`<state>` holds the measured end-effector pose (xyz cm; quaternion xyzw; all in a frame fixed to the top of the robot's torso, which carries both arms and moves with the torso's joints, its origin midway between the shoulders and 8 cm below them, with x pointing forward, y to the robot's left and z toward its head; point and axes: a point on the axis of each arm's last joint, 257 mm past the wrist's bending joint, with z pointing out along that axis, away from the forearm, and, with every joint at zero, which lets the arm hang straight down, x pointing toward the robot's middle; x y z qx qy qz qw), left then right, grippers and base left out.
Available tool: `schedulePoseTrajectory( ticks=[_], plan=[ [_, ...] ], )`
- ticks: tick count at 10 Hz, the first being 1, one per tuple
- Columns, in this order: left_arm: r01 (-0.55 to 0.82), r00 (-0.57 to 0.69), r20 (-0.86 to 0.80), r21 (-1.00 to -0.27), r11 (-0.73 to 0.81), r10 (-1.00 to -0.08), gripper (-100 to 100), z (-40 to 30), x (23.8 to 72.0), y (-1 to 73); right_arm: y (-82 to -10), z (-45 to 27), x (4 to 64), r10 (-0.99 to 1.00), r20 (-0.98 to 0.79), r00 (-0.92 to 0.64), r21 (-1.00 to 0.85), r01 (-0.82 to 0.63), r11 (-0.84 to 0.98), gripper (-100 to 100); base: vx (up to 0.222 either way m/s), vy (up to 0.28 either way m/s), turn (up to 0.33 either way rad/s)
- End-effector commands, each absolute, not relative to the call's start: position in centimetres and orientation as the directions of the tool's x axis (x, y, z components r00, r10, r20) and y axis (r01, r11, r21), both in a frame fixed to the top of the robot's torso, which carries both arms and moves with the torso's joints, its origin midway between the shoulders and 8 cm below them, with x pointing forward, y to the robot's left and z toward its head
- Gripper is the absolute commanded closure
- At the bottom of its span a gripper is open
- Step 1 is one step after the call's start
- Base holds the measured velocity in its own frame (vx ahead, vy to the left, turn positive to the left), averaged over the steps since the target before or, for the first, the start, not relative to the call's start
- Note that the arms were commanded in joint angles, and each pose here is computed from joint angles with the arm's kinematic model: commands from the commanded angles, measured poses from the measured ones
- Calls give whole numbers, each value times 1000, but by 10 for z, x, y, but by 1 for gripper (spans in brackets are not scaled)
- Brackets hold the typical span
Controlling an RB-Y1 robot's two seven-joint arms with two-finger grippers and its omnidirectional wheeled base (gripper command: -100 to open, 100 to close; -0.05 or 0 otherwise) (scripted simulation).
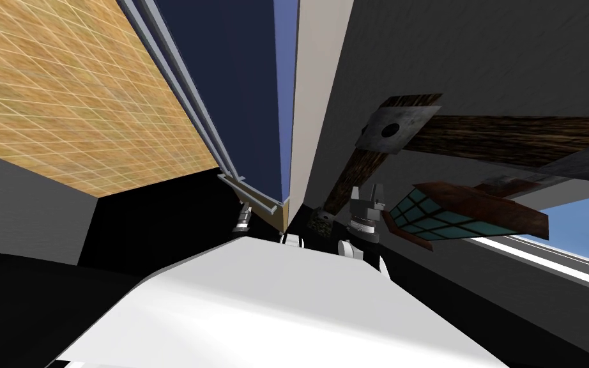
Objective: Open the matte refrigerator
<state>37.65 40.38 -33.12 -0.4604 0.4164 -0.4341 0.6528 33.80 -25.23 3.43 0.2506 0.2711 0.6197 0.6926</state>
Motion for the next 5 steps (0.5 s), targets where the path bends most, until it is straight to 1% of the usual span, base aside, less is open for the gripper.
schedulePoseTrajectory(
  ticks=[1, 3, 5],
  plan=[
    [158, 290, -136, -970, 187, -947, -100, -347, 369, 406, -252, 34, 338, 994, -65, 85, 683, -723, 106, 0, 36, -113, 3],
    [124, 299, -131, -977, 174, -945, -100, -364, 362, 407, -252, 34, 338, 994, -65, 85, 683, -723, 107, 0, 31, -76, 3],
    [105, 314, -115, -982, 155, -943, -100, -378, 355, 404, -252, 34, 338, 994, -65, 85, 683, -723, 106, 0, 42, -133, 7]
  ],
)
